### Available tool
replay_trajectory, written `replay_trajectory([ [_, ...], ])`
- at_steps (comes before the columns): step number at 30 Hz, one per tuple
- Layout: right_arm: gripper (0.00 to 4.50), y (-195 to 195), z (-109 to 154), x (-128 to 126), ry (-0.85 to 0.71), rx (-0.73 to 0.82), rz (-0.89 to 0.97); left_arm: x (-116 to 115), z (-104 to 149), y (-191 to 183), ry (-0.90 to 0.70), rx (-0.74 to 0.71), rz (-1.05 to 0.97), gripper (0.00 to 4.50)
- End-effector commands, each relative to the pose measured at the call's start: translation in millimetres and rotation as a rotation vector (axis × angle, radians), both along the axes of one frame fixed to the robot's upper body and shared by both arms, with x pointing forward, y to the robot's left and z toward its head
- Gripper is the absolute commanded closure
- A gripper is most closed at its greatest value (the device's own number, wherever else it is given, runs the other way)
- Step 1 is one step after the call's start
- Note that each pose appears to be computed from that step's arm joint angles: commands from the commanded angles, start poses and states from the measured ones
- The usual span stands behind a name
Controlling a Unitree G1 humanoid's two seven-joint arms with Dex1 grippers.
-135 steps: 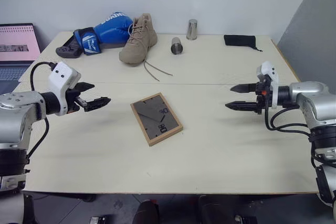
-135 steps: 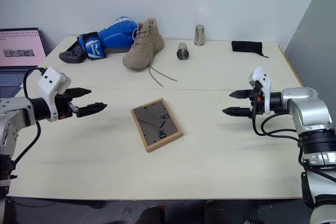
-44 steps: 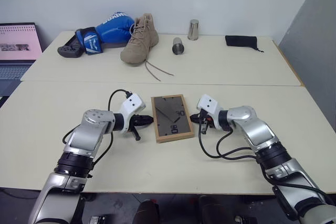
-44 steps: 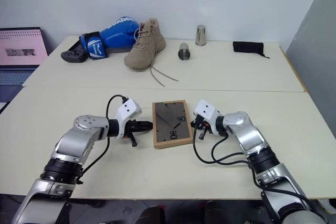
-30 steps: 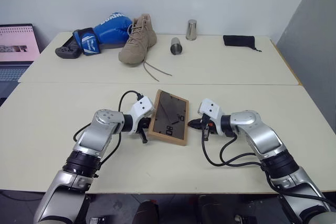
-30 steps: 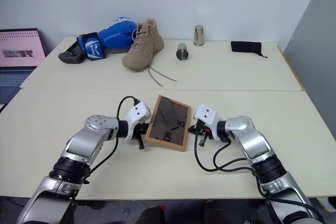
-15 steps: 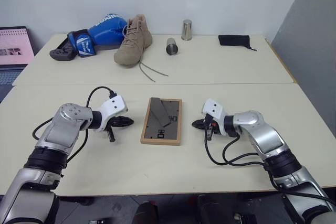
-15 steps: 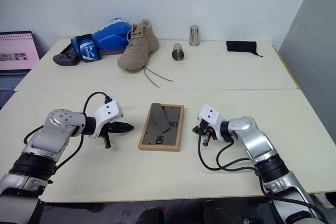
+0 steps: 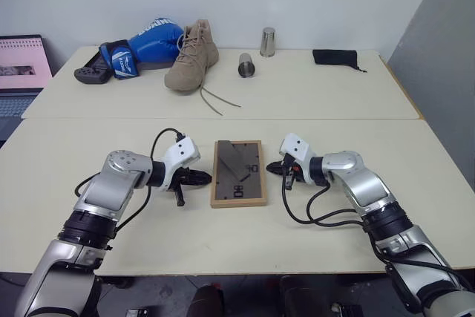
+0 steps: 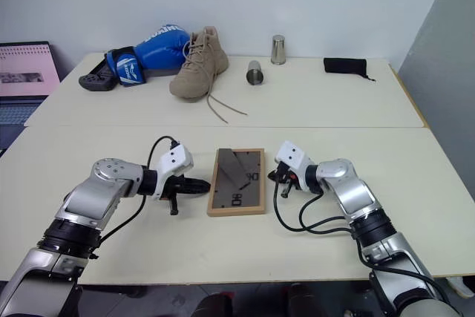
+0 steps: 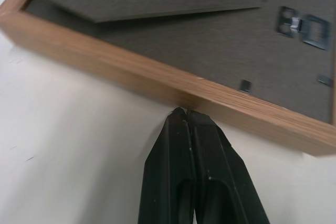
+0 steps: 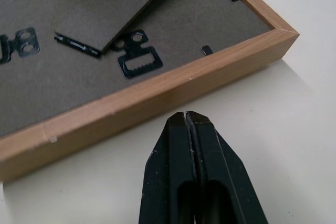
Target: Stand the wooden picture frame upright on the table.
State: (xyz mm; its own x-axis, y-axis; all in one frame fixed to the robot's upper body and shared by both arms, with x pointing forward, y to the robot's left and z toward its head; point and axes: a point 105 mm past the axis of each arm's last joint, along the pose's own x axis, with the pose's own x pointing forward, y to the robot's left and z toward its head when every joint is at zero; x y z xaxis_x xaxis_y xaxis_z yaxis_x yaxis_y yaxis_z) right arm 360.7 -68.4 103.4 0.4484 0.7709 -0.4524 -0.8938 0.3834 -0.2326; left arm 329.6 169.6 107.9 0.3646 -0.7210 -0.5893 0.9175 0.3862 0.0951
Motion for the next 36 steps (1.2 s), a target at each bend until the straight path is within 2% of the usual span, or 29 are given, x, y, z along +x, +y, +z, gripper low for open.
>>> replay_trajectory([
  [1,4.47,-10.5,10.0,5.7,-0.048,-0.01,-0.016,4.8,6.0,13.5,-0.057,0.053,0.024,4.48],
  [6,4.47,-15.7,8.5,2.8,-0.04,-0.019,-0.012,26.8,9.3,43.4,-0.144,0.107,0.163,4.48],
  [9,4.47,-24.9,8.2,0.9,-0.033,-0.037,-0.004,30.4,18.0,53.6,-0.124,0.031,0.223,4.48],
  [13,4.5,-44.2,11.0,3.7,-0.04,-0.078,0.009,10.5,31.9,53.8,0.054,-0.171,0.196,3.77],
  [14,4.5,-48.2,12.0,4.2,-0.041,-0.086,0.016,6.4,35.5,55.4,0.107,-0.22,0.206,3.43],
  [16,4.5,-52.7,12.8,5.1,-0.042,-0.097,0.027,3.0,40.0,57.7,0.173,-0.275,0.228,3.04],
  [19,4.5,-57.8,15.2,6.4,-0.052,-0.125,0.063,-5.2,51.6,63.1,0.384,-0.411,0.291,2.31],
  [22,4.5,-59.0,16.9,8.2,-0.059,-0.142,0.087,-9.6,51.0,67.3,0.521,-0.452,0.354,1.6],
  [28,4.5,-55.9,18.1,10.2,-0.065,-0.129,0.09,-15.8,39.1,58.8,0.667,-0.481,0.396,0.06],
  [36,4.5,-34.2,7.5,-5.6,-0.038,-0.103,0.133,-18.1,13.1,29.1,0.864,-0.508,0.455,0.06],
])
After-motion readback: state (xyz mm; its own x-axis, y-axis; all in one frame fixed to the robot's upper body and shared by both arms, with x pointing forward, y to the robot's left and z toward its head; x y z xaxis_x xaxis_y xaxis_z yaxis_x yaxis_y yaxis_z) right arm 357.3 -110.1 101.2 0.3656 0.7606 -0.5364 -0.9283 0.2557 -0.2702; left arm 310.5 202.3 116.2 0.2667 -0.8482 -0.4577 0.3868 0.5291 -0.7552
